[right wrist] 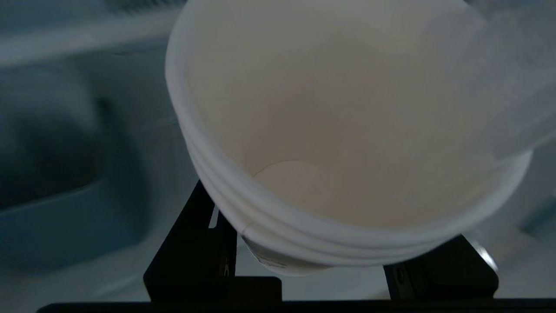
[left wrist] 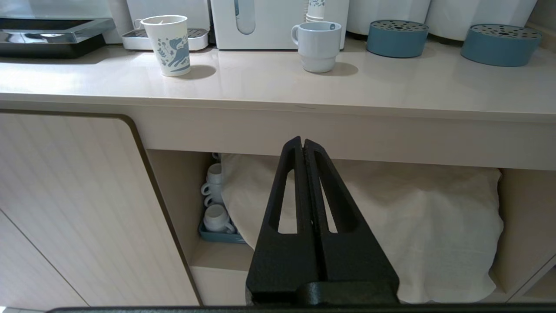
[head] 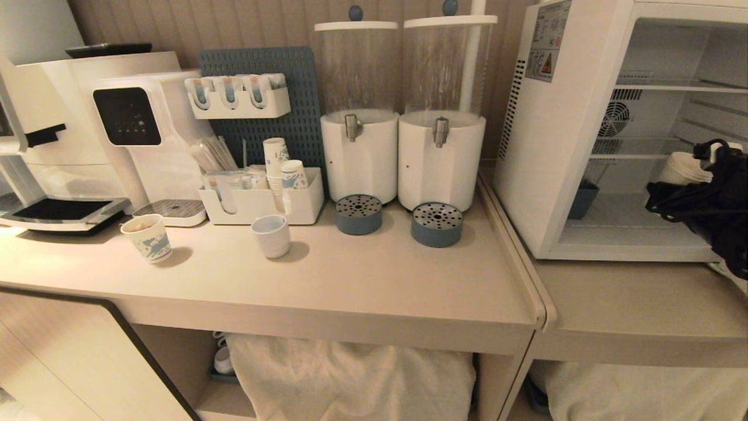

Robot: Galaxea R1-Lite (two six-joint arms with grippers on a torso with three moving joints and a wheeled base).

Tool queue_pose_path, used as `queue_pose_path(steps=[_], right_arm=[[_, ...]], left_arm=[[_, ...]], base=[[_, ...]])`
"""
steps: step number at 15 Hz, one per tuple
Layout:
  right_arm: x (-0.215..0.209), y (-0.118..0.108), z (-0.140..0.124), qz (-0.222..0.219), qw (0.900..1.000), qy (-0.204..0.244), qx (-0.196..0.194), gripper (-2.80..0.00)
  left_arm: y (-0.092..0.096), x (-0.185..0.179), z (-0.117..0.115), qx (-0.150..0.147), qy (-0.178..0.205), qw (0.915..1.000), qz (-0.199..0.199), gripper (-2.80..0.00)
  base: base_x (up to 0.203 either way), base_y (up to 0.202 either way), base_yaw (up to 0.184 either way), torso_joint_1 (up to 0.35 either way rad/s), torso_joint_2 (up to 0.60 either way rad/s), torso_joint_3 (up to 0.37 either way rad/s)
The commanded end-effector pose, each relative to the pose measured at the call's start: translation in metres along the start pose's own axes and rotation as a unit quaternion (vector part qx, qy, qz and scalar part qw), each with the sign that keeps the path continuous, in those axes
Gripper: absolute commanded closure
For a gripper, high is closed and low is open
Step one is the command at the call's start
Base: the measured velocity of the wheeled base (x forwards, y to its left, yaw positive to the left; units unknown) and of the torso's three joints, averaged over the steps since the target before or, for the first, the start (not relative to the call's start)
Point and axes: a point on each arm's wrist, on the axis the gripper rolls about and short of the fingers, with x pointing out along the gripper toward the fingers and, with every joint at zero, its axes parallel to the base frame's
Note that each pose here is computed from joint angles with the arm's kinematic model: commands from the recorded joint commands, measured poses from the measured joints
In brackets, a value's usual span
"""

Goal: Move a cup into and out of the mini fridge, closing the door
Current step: Put the paper cup in the freezer

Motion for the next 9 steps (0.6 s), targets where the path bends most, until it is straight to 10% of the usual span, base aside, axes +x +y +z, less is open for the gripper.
queue_pose_path(steps=[1, 9], right_arm=[[0.031, -0.003, -0.028, -0.007, 1.000, 0.022, -0.009, 0.00], [0.075, 0.000, -0.065, 0.000, 0.999, 0.037, -0.024, 0.00]], left_arm=[[0.000, 0.001, -0.005, 0.000, 0.009, 1.0000, 0.000, 0.00], [0.000, 0.001, -0.005, -0.001, 0.009, 1.0000, 0.000, 0.00]], base=[[0.000, 0.000, 0.000, 0.000, 0.00, 0.000], [0.000, 0.000, 0.000, 0.000, 0.00, 0.000]])
